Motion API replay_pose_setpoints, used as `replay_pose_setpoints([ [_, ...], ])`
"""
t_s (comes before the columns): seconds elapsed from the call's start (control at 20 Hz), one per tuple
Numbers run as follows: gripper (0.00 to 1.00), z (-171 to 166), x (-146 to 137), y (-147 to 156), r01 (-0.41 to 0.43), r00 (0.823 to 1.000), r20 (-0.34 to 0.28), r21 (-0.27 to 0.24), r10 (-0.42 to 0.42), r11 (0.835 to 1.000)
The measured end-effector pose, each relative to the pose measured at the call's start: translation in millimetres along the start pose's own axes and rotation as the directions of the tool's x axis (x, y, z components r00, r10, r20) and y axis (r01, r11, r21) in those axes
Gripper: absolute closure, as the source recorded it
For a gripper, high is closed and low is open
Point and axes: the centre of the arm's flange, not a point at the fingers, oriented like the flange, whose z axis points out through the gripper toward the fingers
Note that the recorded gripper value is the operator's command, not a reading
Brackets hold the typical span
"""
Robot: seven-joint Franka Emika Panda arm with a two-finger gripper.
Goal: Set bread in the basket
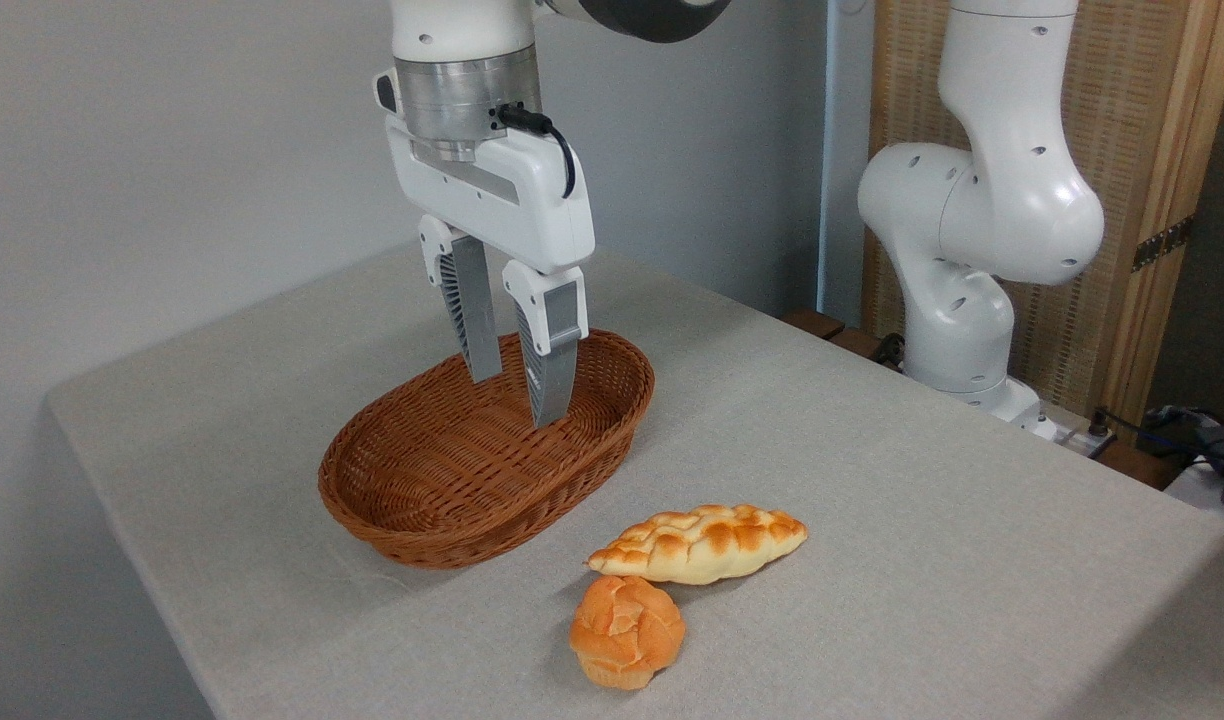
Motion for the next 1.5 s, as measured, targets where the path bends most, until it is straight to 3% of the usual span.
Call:
replay_pose_setpoints([
  [1.1,0.0,7,-2,-1,0.003,1.0,0.023,-0.021,-0.003,1.0],
  [1.3,0.0,23,-7,-15,0.012,1.0,0.016,-0.017,-0.012,1.0],
  [1.5,0.0,39,-35,-41,-0.015,0.999,0.028,-0.037,0.016,0.999],
])
